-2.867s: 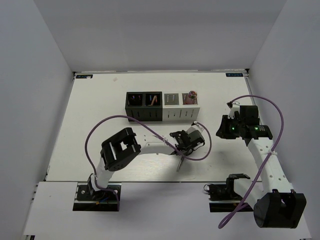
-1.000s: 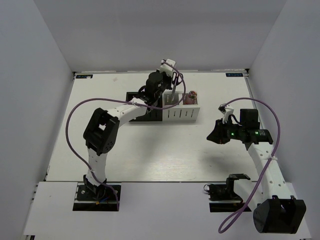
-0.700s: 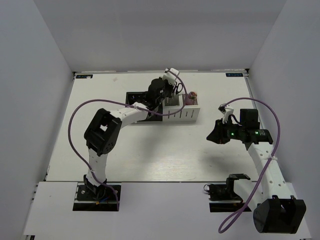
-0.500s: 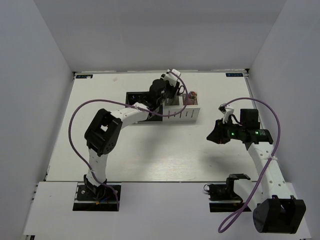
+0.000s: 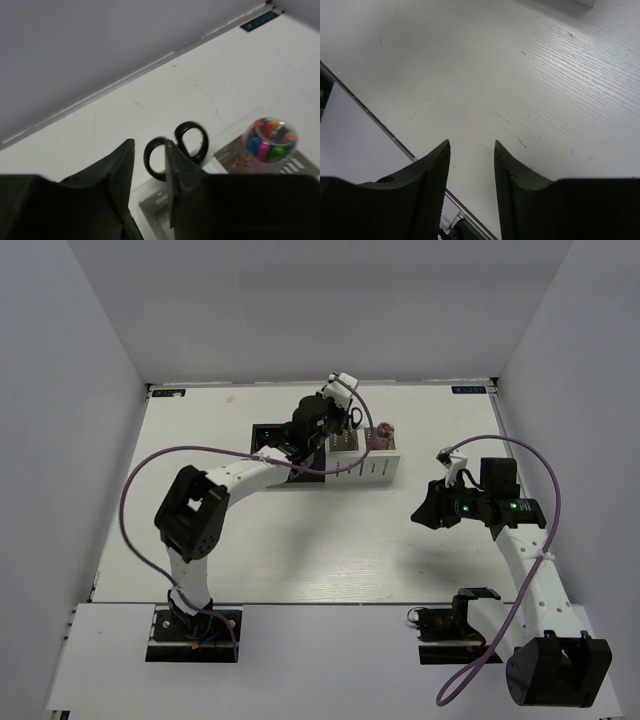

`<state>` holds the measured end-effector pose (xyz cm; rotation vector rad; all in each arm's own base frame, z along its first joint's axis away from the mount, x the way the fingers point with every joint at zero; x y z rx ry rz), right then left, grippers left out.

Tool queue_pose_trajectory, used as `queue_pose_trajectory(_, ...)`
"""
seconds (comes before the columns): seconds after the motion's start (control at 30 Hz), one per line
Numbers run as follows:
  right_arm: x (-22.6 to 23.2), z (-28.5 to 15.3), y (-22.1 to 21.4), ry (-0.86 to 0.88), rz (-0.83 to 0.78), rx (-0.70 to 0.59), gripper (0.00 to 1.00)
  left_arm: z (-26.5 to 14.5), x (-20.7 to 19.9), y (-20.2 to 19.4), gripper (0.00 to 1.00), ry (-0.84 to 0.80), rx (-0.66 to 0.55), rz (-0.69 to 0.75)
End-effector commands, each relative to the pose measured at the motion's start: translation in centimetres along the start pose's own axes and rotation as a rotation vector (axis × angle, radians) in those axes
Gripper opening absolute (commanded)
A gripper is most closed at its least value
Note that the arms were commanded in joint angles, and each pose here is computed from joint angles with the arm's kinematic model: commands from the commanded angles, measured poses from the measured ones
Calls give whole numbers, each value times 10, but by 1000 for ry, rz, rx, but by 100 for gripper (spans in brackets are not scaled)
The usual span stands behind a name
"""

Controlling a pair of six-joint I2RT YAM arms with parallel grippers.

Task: Sort the stationery into containers
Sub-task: Place the scissors in the storage box, then reset both arms

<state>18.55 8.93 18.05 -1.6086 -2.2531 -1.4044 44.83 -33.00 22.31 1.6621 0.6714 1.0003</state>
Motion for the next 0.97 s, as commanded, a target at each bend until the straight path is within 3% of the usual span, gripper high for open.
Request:
queue_pose_trajectory(0.0, 3, 1, -5, 34, 0, 19, 45, -51, 23, 86, 36, 32, -178, -53)
queue_pose_trajectory(0.07, 4, 1, -6, 39, 2, 21, 53, -83, 24, 103, 27, 2, -200, -75)
queue_pose_trajectory(0.13, 4, 1, -5, 43, 0, 22, 54, -110, 21, 102, 24, -46, -197, -70)
queue_pose_trajectory(0.23, 5, 2, -6, 49, 7, 27, 55, -129, 14, 97, 29, -125, -162, -55)
queue_pose_trajectory(0.27, 5, 2, -5, 49, 10, 26, 55, -134, 11, 82, 32, -145, -89, -45)
queue_pose_trajectory(0.37, 4, 3, -6, 49, 14, 33, 55, -158, 11, 68, 32, -164, -47, -86)
queue_pose_trajectory(0.43, 4, 4, -6, 51, 16, 37, 68, -179, 26, 75, 37, -131, -57, -213)
queue_pose_trajectory(0.47, 4, 4, -6, 54, 15, 37, 74, -189, 22, 53, 40, -139, 66, -292)
queue_pose_trajectory(0.5, 4, 4, -6, 62, 14, 38, 79, -202, 32, 55, 52, -123, 87, -344)
queue_pose_trajectory(0.53, 4, 5, -7, 66, 2, 45, 90, -214, 27, 42, 61, -130, 201, -451)
queue_pose_trajectory(0.57, 4, 5, -7, 64, -2, 44, 90, -228, 23, 21, 75, -159, 325, -484)
queue_pose_trajectory(0.6, 2, 6, -7, 55, -3, 47, 90, -241, 23, 6, 100, -158, 414, -511)
queue_pose_trajectory(0.67, -8, 8, -2, -21, 14, 24, 90, -259, 11, -19, 100, -194, 526, -551)
queue_pose_trajectory(0.77, -27, 7, 12, -216, 180, -69, 90, -293, -2, -68, 100, -219, 681, -554)
queue_pose_trajectory(0.8, -37, 4, 14, -302, 196, -96, 90, -297, -2, -76, 100, -222, 685, -555)
queue_pose_trajectory(0.93, -43, -2, 21, -352, 171, -141, 90, -316, -4, -103, 100, -257, 707, -598)
Point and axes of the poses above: each gripper's point midway between its finger pads, its own z axis out along the fingers, its own x axis along the line the jaws close on, y = z × x, the point moved 4 cm from there along -z, back along the fingers, and after that the axes turned 8 degrees about z, right-handed, at the moved point
